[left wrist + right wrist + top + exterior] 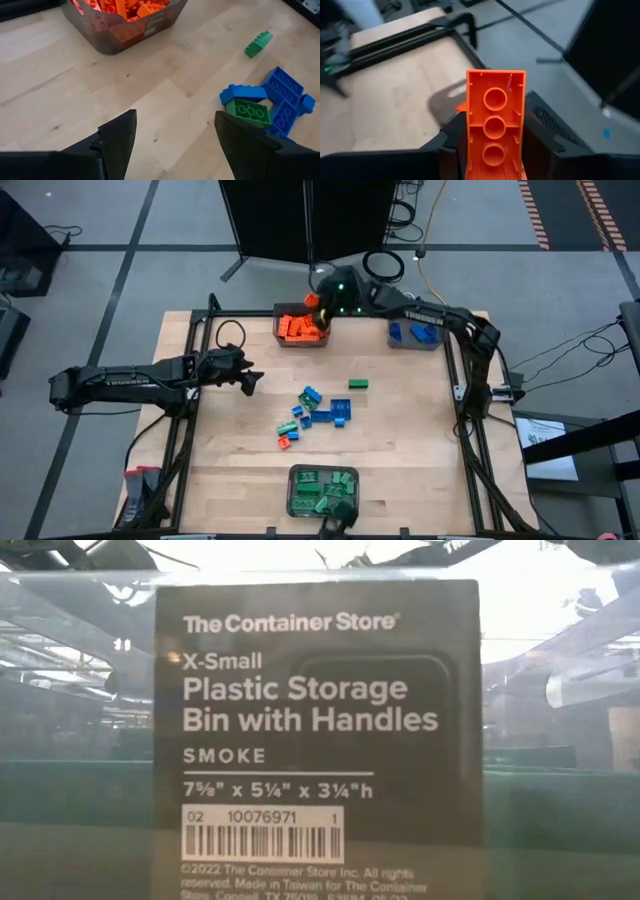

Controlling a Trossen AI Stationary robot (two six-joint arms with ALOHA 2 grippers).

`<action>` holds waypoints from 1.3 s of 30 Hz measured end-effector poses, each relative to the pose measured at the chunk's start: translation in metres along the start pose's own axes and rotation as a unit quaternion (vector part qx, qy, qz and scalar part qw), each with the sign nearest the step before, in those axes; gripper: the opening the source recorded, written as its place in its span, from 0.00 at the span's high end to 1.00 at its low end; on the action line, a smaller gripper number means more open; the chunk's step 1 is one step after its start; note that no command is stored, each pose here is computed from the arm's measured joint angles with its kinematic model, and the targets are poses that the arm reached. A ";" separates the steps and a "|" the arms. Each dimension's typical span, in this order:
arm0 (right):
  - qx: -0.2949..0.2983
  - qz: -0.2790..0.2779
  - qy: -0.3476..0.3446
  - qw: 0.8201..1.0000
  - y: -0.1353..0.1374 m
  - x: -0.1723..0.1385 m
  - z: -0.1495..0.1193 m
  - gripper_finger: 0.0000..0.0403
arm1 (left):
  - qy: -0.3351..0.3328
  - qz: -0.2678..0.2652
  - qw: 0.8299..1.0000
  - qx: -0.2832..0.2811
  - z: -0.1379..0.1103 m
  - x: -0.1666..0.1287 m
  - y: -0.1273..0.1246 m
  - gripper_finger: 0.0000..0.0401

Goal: Sort blocks
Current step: Put the orange game piece into the top left black bin, then put the blue game piece into the top right black bin

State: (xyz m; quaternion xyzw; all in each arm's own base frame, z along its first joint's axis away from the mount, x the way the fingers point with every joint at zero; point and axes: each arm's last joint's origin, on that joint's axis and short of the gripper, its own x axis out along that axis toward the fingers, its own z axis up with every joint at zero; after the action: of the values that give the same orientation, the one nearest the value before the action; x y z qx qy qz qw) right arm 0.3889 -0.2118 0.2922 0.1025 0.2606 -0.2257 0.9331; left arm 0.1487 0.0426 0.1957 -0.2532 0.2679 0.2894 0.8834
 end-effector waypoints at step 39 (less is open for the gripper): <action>-0.199 0.247 0.264 0.911 0.073 -0.050 -0.059 0.35 | -0.010 0.018 1.000 0.002 0.001 0.000 0.001 0.33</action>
State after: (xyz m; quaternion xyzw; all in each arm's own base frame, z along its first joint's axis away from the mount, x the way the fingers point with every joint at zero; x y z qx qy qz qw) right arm 0.3594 -0.1107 0.2748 0.0312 0.5032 0.1036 0.8574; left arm 0.1481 0.0437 0.1958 -0.2434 0.2639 0.3072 0.8814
